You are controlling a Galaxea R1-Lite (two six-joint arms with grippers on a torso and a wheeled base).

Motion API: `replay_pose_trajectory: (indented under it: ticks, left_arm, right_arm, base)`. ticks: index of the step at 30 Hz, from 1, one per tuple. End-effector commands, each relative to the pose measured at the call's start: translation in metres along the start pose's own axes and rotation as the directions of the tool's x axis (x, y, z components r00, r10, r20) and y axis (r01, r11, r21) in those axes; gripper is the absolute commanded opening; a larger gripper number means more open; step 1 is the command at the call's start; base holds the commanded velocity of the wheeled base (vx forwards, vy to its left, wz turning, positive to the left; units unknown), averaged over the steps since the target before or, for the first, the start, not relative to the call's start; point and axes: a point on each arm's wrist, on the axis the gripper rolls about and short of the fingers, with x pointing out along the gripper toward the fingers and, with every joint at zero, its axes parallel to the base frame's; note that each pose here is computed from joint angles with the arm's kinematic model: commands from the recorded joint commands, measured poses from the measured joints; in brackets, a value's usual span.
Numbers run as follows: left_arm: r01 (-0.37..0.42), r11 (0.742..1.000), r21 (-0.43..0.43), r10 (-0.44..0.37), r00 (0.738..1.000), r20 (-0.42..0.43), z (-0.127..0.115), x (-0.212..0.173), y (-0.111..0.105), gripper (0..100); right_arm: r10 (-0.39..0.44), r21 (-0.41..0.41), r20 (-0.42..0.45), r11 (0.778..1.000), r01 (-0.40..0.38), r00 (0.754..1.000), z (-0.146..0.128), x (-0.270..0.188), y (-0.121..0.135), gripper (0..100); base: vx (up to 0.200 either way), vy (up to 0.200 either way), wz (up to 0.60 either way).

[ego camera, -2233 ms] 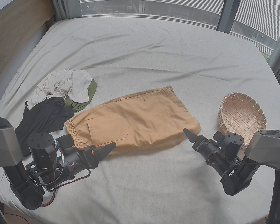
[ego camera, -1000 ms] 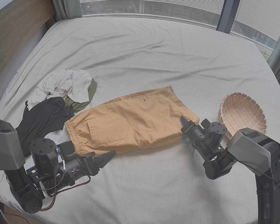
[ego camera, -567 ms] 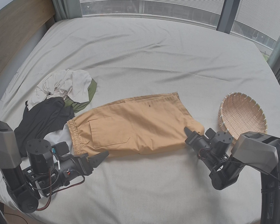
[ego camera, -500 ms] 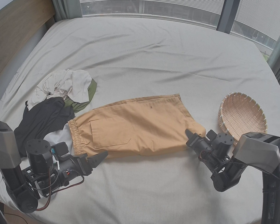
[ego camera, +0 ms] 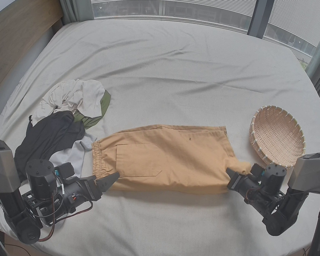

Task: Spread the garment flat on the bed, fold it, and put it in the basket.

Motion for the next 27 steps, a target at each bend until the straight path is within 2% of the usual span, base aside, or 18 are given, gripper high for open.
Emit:
replay_pose_trajectory:
  ticks: [1, 8, 9, 13, 18, 27]
  left_arm:
    - [0.001, 1.0, 0.001, -0.001, 1.0, -0.019, -0.004, 0.001, 0.0, 100]
    - [-0.033, 0.999, -0.002, 0.033, 0.997, -0.07, -0.016, 0.008, 0.008, 100]
    - [-0.033, 0.999, -0.002, 0.033, 0.997, -0.07, -0.017, 0.009, 0.008, 100]
    - [-0.065, 0.998, -0.007, 0.064, 0.993, -0.097, -0.023, 0.015, 0.017, 100]
    - [-0.161, 0.987, -0.018, 0.159, 0.982, -0.107, -0.03, 0.024, 0.037, 100]
    - [-0.159, 0.987, -0.022, 0.157, 0.984, -0.08, -0.033, 0.051, 0.044, 100]
  right_arm:
    - [-0.05, -0.072, -0.086, 0.996, 0.044, 0.995, -0.009, -0.031, -0.009, 0]
    - [-0.049, -0.06, -0.071, 0.997, 0.045, 0.996, -0.007, -0.028, -0.01, 0]
    - [-0.048, -0.057, -0.065, 0.997, 0.044, 0.997, -0.006, -0.027, -0.01, 100]
    - [-0.051, -0.053, -0.052, 0.997, 0.048, 0.997, -0.003, -0.031, -0.008, 100]
    - [-0.077, -0.034, 0.019, 0.996, 0.077, 0.997, 0.018, -0.046, -0.015, 100]
    - [-0.111, -0.019, 0.099, 0.993, 0.113, 0.989, 0.04, -0.073, -0.023, 100]
  base:
    - [0.0, 0.0, 0.0]
    - [0.0, 0.0, 0.0]
    - [0.0, 0.0, 0.0]
    - [0.0, 0.0, 0.0]
    - [0.0, 0.0, 0.0]
    - [0.0, 0.0, 0.0]
